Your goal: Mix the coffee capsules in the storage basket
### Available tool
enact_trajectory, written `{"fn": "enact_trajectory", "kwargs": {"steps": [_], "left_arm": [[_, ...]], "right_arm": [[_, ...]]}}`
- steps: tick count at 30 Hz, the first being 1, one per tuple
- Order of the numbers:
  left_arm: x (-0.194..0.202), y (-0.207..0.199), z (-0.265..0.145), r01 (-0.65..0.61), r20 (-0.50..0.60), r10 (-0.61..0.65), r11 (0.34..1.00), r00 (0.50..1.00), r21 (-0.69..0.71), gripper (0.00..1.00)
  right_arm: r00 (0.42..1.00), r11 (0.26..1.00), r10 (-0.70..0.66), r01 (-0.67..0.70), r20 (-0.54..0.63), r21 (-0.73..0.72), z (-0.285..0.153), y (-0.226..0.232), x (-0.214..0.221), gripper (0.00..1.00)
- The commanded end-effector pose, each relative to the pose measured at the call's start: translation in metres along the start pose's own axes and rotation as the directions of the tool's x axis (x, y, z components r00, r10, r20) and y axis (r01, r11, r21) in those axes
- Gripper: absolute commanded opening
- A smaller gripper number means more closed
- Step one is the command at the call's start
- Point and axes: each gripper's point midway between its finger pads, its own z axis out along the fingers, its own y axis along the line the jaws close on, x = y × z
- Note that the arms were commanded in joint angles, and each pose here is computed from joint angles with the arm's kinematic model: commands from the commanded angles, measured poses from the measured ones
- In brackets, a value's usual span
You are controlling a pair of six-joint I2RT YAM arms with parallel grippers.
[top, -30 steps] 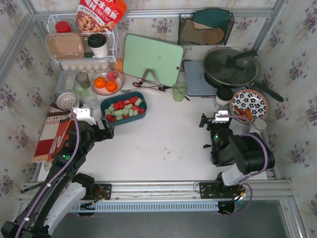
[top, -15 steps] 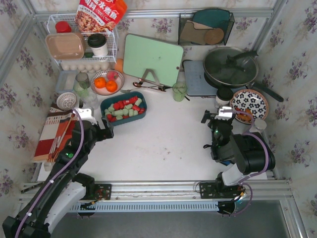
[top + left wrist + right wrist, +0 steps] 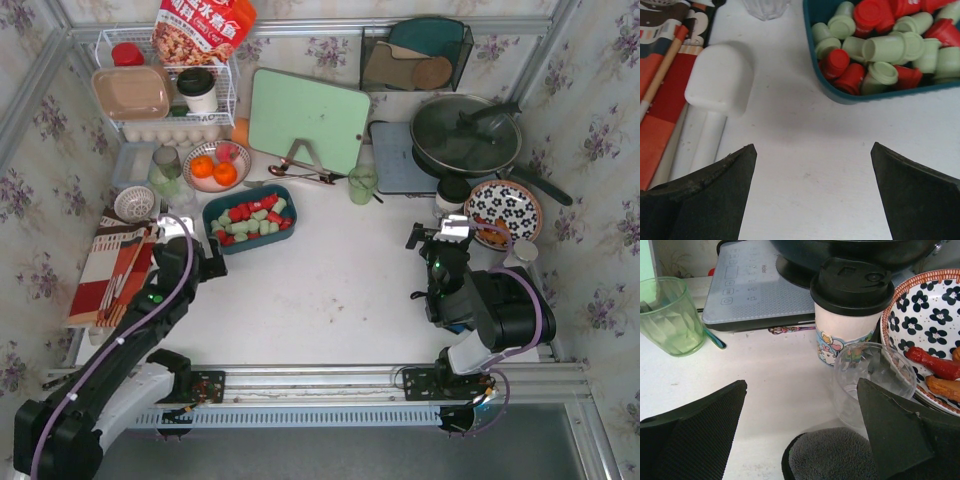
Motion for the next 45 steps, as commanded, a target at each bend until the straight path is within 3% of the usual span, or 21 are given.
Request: {"fn": "enact_trajectory", "kwargs": {"steps": [1,9,12,14,16,25,33,34,36,37,45], "left_arm": [[-0.011,0.017,0.013,-0.011,0.074,0.019,0.993,0.997,-0.114,0.99],[-0.024,0.031,0.028,-0.107,0.111,0.134,0.969,0.985,-0.221,0.99],[-0.010,0.034,0.040,-0.214,0.171,0.253,0.952,0.952,-0.218,0.99],[-0.004,0.037,0.049,-0.222,0.241,0.276,0.948,0.931,-0.229,1.00],[-0.003,0.034,0.053,-0.254,0.199,0.296,0.944,0.934,-0.209,1.00],[-0.025,0.029,0.091,-0.333,0.252,0.386,0.915,0.887,-0.228,1.00],[-0.003,0.056,0.119,-0.147,0.222,0.170,0.982,0.960,-0.116,1.00],[-0.008,0.063,0.122,-0.090,0.266,0.124,0.987,0.956,-0.135,1.00],[0.011,0.067,0.128,-0.087,0.163,0.108,0.988,0.981,-0.130,1.00],[-0.005,0.063,0.129,-0.084,0.165,0.102,0.991,0.981,-0.108,1.00],[-0.004,0.064,0.133,-0.086,0.150,0.103,0.989,0.983,-0.119,1.00]], "right_arm": [[1.000,1.000,0.005,-0.006,0.023,0.009,0.001,-0.001,-0.006,1.00],[1.000,1.000,0.005,-0.005,0.021,0.009,0.001,-0.001,-0.006,1.00],[1.000,1.000,0.005,-0.005,0.021,0.009,0.001,-0.001,-0.006,1.00],[1.000,1.000,0.005,-0.005,0.022,0.010,0.002,-0.002,-0.006,1.00],[1.000,1.000,0.005,-0.005,0.022,0.008,0.001,-0.001,-0.006,1.00],[1.000,1.000,0.005,-0.005,0.022,0.008,0.002,-0.001,-0.006,1.00],[1.000,1.000,0.005,-0.005,0.021,0.008,0.002,-0.001,-0.006,1.00],[1.000,1.000,0.005,-0.005,0.020,0.009,0.001,-0.001,-0.006,1.00],[1.000,1.000,0.005,-0.005,0.022,0.008,0.002,-0.001,-0.006,1.00],[1.000,1.000,0.005,-0.005,0.021,0.009,0.001,-0.001,-0.006,1.00],[1.000,1.000,0.005,-0.006,0.022,0.009,0.002,-0.001,-0.006,1.00]]}}
